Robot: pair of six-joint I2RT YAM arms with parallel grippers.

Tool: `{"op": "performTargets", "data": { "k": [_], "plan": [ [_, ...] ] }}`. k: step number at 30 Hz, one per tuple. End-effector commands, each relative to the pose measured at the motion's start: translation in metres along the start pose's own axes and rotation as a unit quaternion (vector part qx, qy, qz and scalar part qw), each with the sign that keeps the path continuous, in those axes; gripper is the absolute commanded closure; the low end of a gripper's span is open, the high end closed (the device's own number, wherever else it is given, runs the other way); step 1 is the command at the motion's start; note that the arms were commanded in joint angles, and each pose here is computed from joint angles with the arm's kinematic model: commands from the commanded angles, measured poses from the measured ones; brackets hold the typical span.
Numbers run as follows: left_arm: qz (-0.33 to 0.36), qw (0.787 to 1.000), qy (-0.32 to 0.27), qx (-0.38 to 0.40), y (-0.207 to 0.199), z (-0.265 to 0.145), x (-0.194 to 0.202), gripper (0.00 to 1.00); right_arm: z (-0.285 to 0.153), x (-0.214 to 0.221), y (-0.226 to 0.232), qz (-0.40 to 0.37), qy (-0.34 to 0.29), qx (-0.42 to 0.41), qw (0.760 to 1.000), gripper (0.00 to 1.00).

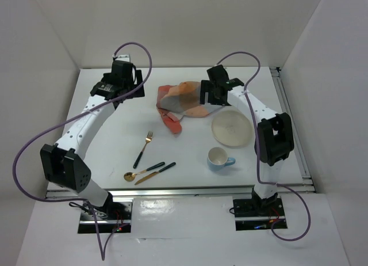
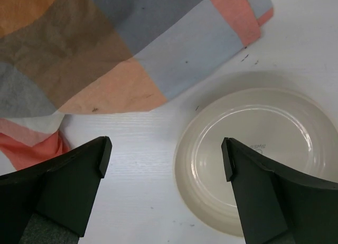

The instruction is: Set the dinner table for one person

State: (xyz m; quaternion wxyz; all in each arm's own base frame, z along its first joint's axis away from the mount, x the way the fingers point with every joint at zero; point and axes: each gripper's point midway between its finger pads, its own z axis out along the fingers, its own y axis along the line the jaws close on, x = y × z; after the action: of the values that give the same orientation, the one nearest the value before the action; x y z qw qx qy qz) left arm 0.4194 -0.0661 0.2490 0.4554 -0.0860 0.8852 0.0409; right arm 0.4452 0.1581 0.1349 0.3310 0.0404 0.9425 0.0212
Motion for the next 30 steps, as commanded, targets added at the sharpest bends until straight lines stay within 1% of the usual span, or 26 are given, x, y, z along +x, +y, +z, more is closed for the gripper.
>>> {"op": "performTargets", "data": {
  "k": [1, 3, 5, 6, 8, 10, 11, 12, 13, 15, 16, 17, 18, 19, 20, 21, 22, 24, 25, 26, 27, 28, 29, 30],
  "plan": [
    [-0.015, 0.999, 0.036, 0.021, -0.01, -0.001, 0.005, 0.0, -0.018, -0.014, 0.013, -0.002, -0.024, -0.032, 0.999, 0.01],
    [-0.024, 0.997, 0.055, 0.042, -0.018, 0.0, 0.013, 0.0, -0.024, -0.016, 0.015, 0.0, -0.031, -0.042, 0.999, 0.01],
    [-0.037, 0.996, 0.065, 0.049, -0.015, 0.002, 0.019, 0.0, -0.026, -0.015, 0.02, 0.0, -0.029, -0.06, 0.998, 0.01],
    [-0.045, 0.994, 0.067, 0.072, -0.023, -0.002, 0.02, 0.0, -0.027, -0.015, 0.028, -0.002, -0.032, -0.071, 0.997, 0.01],
    [-0.062, 0.991, 0.079, 0.088, -0.019, 0.001, 0.027, 0.04, -0.029, -0.017, 0.037, -0.002, -0.033, -0.094, 0.995, 0.01],
    [-0.065, 0.989, 0.092, 0.094, -0.017, 0.003, 0.035, 0.09, -0.033, -0.013, 0.054, -0.01, -0.03, -0.123, 0.992, 0.01],
    [-0.077, 0.988, 0.101, 0.091, -0.012, 0.007, 0.04, 0.21, -0.035, -0.013, 0.061, -0.013, -0.033, -0.135, 0.99, 0.01],
    [-0.081, 0.985, 0.112, 0.104, -0.017, 0.006, 0.045, 0.25, -0.033, -0.012, 0.069, -0.024, -0.035, -0.144, 0.989, 0.01],
    [-0.091, 0.984, 0.118, 0.102, -0.013, 0.008, 0.048, 0.27, -0.032, -0.001, 0.082, -0.044, -0.026, -0.155, 0.987, 0.01],
    [-0.118, 0.976, 0.142, 0.112, -0.008, 0.008, 0.061, 0.28, -0.029, 0.007, 0.1, -0.071, -0.023, -0.171, 0.982, 0.09],
    [-0.13, 0.974, 0.141, 0.119, -0.007, 0.007, 0.061, 0.28, -0.027, 0.011, 0.109, -0.082, -0.024, -0.177, 0.98, 0.11],
    [-0.141, 0.97, 0.156, 0.118, -0.004, 0.011, 0.073, 0.28, -0.03, 0.018, 0.123, -0.095, -0.023, -0.183, 0.978, 0.14],
    [-0.161, 0.965, 0.164, 0.127, 0.003, 0.01, 0.075, 0.28, -0.024, 0.021, 0.132, -0.109, -0.023, -0.186, 0.976, 0.2],
    [-0.175, 0.962, 0.168, 0.129, 0.005, 0.012, 0.078, 0.28, -0.02, 0.026, 0.137, -0.119, -0.019, -0.188, 0.975, 0.32],
    [-0.18, 0.959, 0.173, 0.13, 0.009, 0.012, 0.084, 0.28, -0.02, 0.024, 0.146, -0.122, -0.023, -0.194, 0.973, 0.34],
    [-0.189, 0.957, 0.179, 0.13, 0.015, 0.014, 0.088, 0.28, -0.01, 0.034, 0.154, -0.13, -0.01, -0.193, 0.972, 0.34],
    [-0.194, 0.954, 0.177, 0.142, 0.013, 0.012, 0.086, 0.28, -0.004, 0.037, 0.155, -0.137, -0.007, -0.191, 0.972, 0.34],
    [-0.198, 0.951, 0.189, 0.144, 0.015, 0.012, 0.095, 0.28, -0.002, 0.041, 0.172, -0.153, -0.004, -0.203, 0.967, 0.29],
    [-0.203, 0.948, 0.189, 0.154, 0.011, 0.011, 0.093, 0.28, 0.009, 0.05, 0.177, -0.163, 0.005, -0.202, 0.966, 0.28],
    [-0.204, 0.946, 0.192, 0.162, 0.008, 0.011, 0.096, 0.29, 0.018, 0.053, 0.183, -0.168, 0.01, -0.197, 0.966, 0.28],
    [-0.205, 0.943, 0.201, 0.167, 0.006, 0.01, 0.101, 0.29, 0.011, 0.049, 0.191, -0.175, 0.0, -0.205, 0.963, 0.28],
    [-0.205, 0.943, 0.194, 0.175, 0.005, 0.008, 0.097, 0.29, 0.026, 0.062, 0.189, -0.181, 0.021, -0.195, 0.964, 0.28],
    [-0.206, 0.941, 0.2, 0.178, 0.003, 0.007, 0.101, 0.29, 0.027, 0.058, 0.195, -0.18, 0.018, -0.202, 0.963, 0.28],
    [-0.206, 0.941, 0.2, 0.178, 0.003, 0.007, 0.102, 0.29, 0.038, 0.065, 0.196, -0.177, 0.028, -0.198, 0.964, 0.28]
  ]
}}
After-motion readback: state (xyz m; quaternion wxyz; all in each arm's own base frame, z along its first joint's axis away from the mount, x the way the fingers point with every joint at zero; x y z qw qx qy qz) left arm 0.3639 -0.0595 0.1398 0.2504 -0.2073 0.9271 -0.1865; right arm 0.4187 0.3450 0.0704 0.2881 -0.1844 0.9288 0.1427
